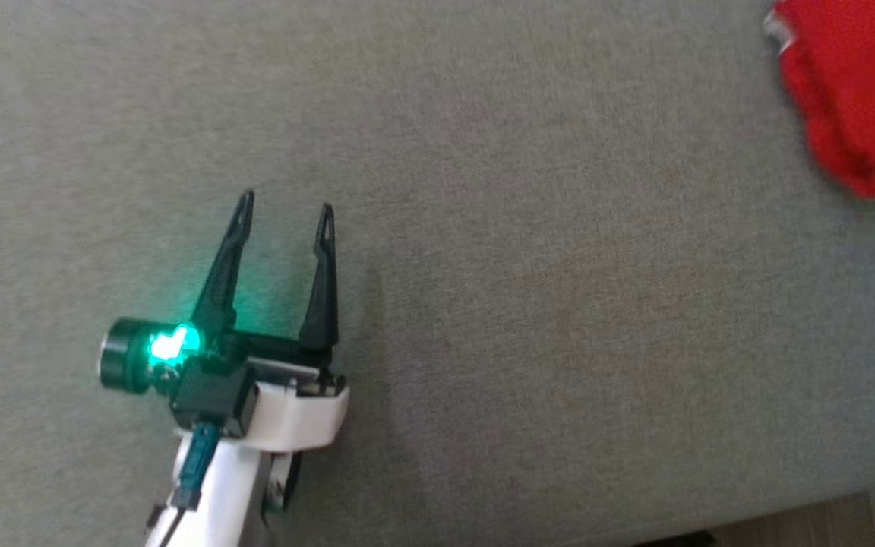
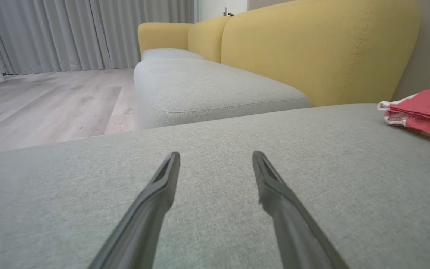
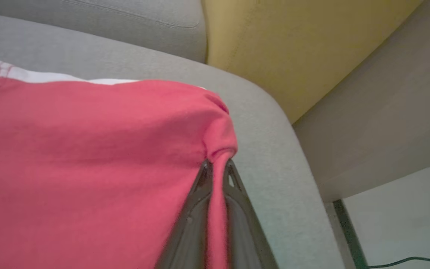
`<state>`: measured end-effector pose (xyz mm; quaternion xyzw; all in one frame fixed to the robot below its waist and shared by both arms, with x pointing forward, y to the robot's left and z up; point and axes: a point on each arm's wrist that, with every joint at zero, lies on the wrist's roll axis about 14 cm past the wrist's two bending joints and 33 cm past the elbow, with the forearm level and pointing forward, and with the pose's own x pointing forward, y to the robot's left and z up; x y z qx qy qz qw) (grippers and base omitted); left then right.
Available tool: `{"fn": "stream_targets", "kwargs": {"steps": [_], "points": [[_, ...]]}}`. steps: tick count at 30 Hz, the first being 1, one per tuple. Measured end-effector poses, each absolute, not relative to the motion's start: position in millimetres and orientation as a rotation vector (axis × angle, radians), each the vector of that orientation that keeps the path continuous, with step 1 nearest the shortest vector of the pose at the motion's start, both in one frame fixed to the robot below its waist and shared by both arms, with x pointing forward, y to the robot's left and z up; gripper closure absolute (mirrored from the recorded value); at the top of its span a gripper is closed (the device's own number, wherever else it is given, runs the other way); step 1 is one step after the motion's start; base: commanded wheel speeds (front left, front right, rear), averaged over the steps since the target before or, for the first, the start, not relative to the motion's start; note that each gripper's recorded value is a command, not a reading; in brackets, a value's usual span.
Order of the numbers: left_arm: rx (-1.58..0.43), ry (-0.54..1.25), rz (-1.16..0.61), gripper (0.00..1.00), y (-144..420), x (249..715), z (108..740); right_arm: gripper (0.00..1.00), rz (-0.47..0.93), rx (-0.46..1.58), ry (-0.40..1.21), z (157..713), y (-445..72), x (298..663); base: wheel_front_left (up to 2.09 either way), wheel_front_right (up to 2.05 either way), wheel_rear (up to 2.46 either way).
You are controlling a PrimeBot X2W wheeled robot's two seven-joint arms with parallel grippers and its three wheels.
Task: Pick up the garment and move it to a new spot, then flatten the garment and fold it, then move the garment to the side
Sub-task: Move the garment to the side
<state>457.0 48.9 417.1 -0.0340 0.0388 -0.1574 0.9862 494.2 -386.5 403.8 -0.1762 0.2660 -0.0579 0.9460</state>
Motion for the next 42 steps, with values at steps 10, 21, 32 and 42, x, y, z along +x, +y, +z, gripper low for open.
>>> {"fn": "stream_targets", "kwargs": {"steps": [10,21,32,42], "points": [[-0.082,0.075,-0.367,0.0,32,478,401,0.0,-0.243,-0.503,0.458,438,-435,507,0.0,0.0,0.0],[-0.096,0.072,-0.286,0.0,55,451,432,0.0,-0.02,-0.172,0.25,415,-278,480,0.0,0.0,0.0],[-0.107,0.037,-0.145,0.0,99,401,469,0.0,0.141,0.074,0.106,451,-163,410,0.0,0.0,0.0],[-0.051,-0.008,-0.061,0.0,137,346,485,0.0,0.162,0.058,0.037,472,-149,347,0.0,0.0,0.0]]}}
